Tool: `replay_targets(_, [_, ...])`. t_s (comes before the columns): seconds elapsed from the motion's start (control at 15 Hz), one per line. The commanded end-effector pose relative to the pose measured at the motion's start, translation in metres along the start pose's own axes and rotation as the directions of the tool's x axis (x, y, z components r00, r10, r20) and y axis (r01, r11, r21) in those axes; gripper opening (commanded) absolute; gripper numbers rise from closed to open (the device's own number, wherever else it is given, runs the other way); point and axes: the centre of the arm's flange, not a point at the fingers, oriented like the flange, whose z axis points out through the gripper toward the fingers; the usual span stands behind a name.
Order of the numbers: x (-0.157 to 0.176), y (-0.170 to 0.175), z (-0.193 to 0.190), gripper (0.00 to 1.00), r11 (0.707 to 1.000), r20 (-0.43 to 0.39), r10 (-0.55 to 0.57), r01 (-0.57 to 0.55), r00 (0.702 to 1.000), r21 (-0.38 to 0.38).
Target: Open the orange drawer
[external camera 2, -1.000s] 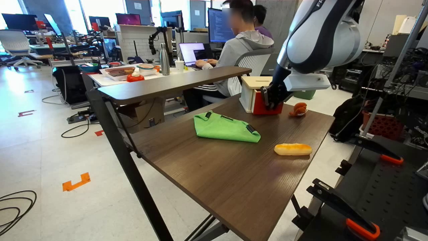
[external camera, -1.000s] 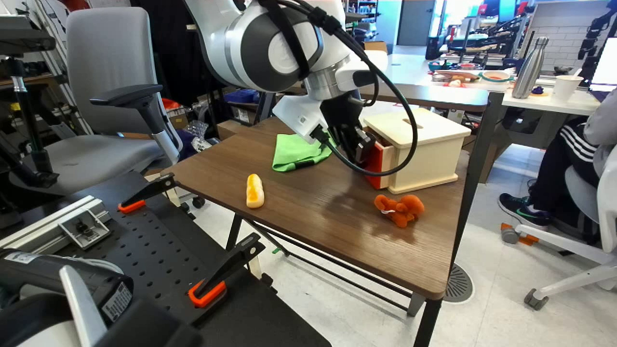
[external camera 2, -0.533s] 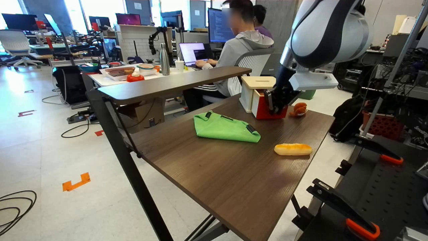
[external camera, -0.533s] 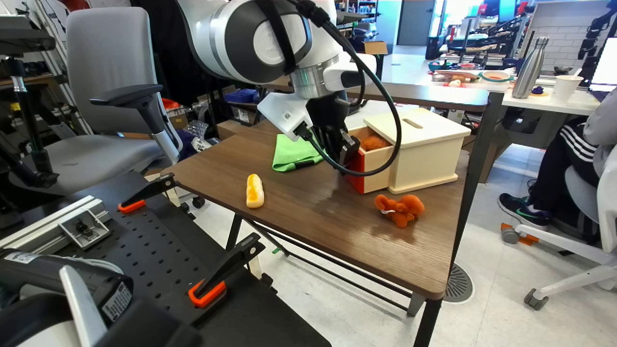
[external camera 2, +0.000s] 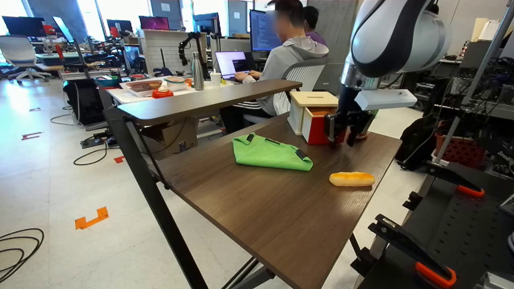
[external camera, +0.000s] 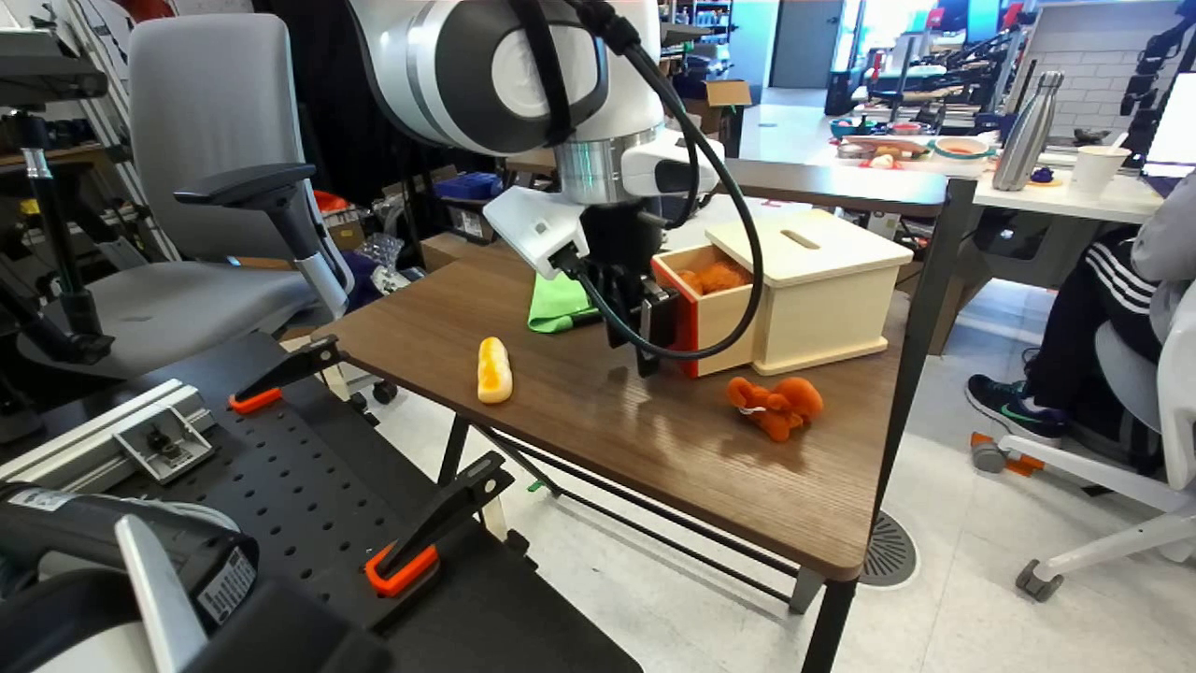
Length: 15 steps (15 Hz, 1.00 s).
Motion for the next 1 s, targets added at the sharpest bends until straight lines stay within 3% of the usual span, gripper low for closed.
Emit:
replay_targets(0.0, [0.003,0.01,-0.01,0.95,1.0,0.078,0.006,-0.006,0.997,0.001])
replay_targets(0.27, [0.001,0.016,-0.025,1.0,1.0,0.115,0.02,-0.02,0.993,0.005])
replay_targets(0.47, [-0.007,0.015,-0.047,1.0,1.0,0.138,0.017,-0.015,0.99,-0.018])
replay_targets(0.8, [-0.027,0.006,-0.099,1.0,1.0,0.152,-0.03,0.029,0.988,0.012])
replay_targets(0.87, [-0.026,0.006,-0.104,1.0,1.0,0.146,-0.029,0.029,0.989,0.007])
replay_targets(0.93, [-0.014,0.005,-0.078,1.0,1.0,0.139,-0.009,0.008,0.99,0.008])
